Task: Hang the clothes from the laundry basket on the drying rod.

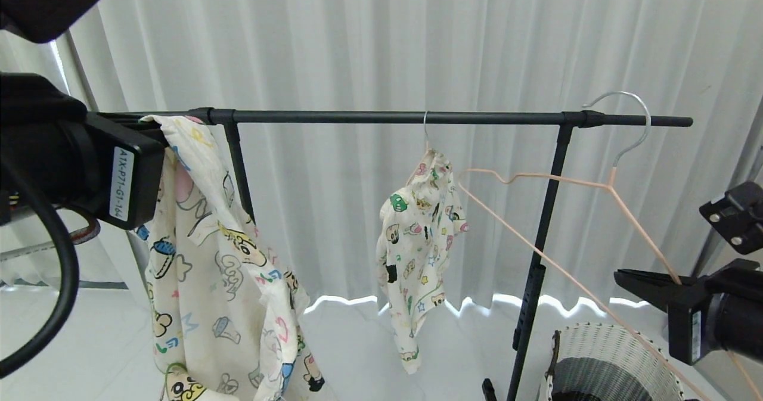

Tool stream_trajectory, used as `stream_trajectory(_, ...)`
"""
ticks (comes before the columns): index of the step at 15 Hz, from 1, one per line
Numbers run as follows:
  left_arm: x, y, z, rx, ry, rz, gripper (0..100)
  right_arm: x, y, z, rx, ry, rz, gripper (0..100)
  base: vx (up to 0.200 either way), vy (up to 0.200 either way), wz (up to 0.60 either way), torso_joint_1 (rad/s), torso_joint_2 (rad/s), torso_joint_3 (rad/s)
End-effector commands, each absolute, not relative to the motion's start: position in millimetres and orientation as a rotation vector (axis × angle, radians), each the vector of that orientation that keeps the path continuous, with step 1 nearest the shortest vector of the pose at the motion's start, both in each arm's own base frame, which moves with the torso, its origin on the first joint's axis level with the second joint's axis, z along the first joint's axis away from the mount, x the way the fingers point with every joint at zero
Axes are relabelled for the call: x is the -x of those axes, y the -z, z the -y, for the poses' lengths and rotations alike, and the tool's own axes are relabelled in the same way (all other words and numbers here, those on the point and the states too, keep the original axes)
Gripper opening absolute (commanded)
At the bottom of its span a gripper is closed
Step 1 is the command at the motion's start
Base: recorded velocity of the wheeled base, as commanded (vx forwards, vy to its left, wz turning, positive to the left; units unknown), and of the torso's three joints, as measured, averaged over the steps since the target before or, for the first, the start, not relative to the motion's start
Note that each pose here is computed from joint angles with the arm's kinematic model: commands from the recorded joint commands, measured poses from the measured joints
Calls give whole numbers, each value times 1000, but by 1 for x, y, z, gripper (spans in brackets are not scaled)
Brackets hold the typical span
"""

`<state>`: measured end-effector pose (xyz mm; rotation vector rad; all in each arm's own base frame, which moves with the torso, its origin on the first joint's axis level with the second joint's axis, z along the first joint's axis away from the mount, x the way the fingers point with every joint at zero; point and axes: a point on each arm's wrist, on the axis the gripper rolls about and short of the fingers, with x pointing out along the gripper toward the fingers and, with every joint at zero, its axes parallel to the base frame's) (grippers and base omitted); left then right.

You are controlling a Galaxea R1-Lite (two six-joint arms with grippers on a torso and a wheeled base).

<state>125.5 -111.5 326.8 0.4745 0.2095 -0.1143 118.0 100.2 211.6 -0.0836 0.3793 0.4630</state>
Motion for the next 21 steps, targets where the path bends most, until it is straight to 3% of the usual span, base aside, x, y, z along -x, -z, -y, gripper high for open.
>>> stream_trajectory(1, -126, -321, 112, -487, 114, -225, 0, -101, -213, -103, 88, -567, -356, 0, -200, 0, 0, 2, 7, 2)
stream_trajectory(4, -130, -300, 116, -502, 118, -240, 0, -70, -204, -114, 115, -781, -367, 0, -200, 0, 0, 2, 7, 4)
stream_trajectory(9, -138, -264, 124, -482, 85, -287, 0, -39, -200, -129, 69, -1007, -430, 0, 0, 0, 0, 0, 0, 0)
stream_trajectory(12, -153, -249, 138, -361, 26, -347, 0, -38, -199, -135, 85, -1027, -440, 0, 0, 0, 0, 0, 0, 0)
stream_trajectory(16, -167, -235, 146, -319, -34, -388, 0, -40, -196, -146, 85, -1027, -445, 0, 0, 0, 0, 0, 0, 0)
stream_trajectory(21, -187, -229, 123, -306, -209, -419, 0, -45, -191, -165, 63, -1021, -457, 0, 0, 0, 0, 0, 0, 0)
